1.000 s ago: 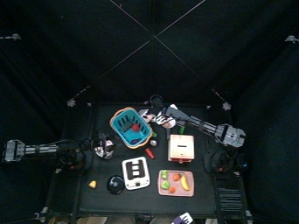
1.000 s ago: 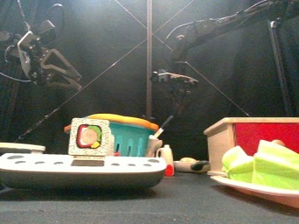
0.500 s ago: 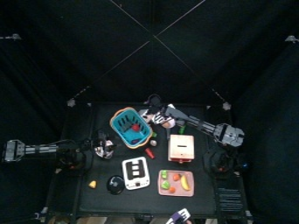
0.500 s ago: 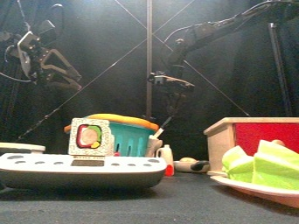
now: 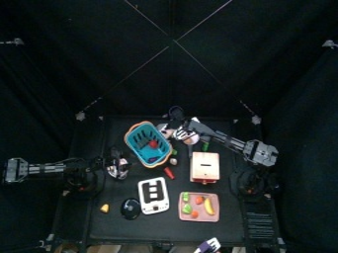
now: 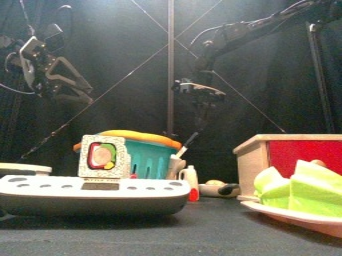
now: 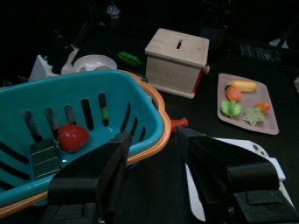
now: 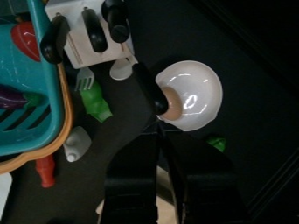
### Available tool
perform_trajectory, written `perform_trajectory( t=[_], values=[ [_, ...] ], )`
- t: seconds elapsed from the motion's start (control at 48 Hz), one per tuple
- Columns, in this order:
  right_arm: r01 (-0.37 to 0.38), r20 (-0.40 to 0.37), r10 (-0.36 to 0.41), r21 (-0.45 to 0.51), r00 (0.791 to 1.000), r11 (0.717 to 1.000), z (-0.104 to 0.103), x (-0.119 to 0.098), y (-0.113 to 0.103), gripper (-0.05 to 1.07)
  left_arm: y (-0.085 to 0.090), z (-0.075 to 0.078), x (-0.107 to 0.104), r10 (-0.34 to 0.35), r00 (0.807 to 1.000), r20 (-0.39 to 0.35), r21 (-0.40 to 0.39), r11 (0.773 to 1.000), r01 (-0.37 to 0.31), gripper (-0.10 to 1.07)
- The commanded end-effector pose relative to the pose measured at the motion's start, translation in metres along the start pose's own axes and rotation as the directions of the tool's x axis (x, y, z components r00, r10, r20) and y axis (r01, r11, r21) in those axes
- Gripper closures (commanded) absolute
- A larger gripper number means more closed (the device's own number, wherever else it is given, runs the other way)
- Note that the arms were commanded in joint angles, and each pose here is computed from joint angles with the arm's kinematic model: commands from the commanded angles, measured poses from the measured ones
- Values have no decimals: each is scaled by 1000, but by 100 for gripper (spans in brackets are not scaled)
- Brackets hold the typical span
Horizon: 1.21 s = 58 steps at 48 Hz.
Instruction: Place pairing knife back in holder
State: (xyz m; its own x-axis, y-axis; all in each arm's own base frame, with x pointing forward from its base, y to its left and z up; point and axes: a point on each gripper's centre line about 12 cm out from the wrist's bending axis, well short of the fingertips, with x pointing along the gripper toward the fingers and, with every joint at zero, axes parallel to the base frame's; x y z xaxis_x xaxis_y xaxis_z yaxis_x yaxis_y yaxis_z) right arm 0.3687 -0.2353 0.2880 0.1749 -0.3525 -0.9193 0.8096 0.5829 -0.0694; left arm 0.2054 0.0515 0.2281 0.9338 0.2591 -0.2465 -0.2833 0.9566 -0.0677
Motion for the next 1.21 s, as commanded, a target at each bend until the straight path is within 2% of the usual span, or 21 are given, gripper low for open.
perform_trajectory(
  t=[0.0,0.354,0.562,0.833,1.083,1.188],
  values=[
    [-14,58,12,19,998,1000,4,-24,-10,57,0,6,1,1,1000,17,2,1000,-1,14],
    [-18,75,16,23,997,1000,14,6,-10,57,0,6,1,1,1000,17,7,1000,-1,14],
    [-26,56,25,16,998,1000,17,20,-4,57,0,6,1,1,1000,17,7,1000,-1,14],
    [-49,97,47,20,994,999,26,11,0,57,0,6,1,2,1000,16,6,1000,-2,14],
    [-56,89,55,16,995,998,26,13,4,57,0,6,1,0,1000,15,7,1000,-1,14],
    [-53,83,51,18,995,998,23,8,3,57,0,6,1,1,1000,14,7,1000,-1,14]
  ],
)
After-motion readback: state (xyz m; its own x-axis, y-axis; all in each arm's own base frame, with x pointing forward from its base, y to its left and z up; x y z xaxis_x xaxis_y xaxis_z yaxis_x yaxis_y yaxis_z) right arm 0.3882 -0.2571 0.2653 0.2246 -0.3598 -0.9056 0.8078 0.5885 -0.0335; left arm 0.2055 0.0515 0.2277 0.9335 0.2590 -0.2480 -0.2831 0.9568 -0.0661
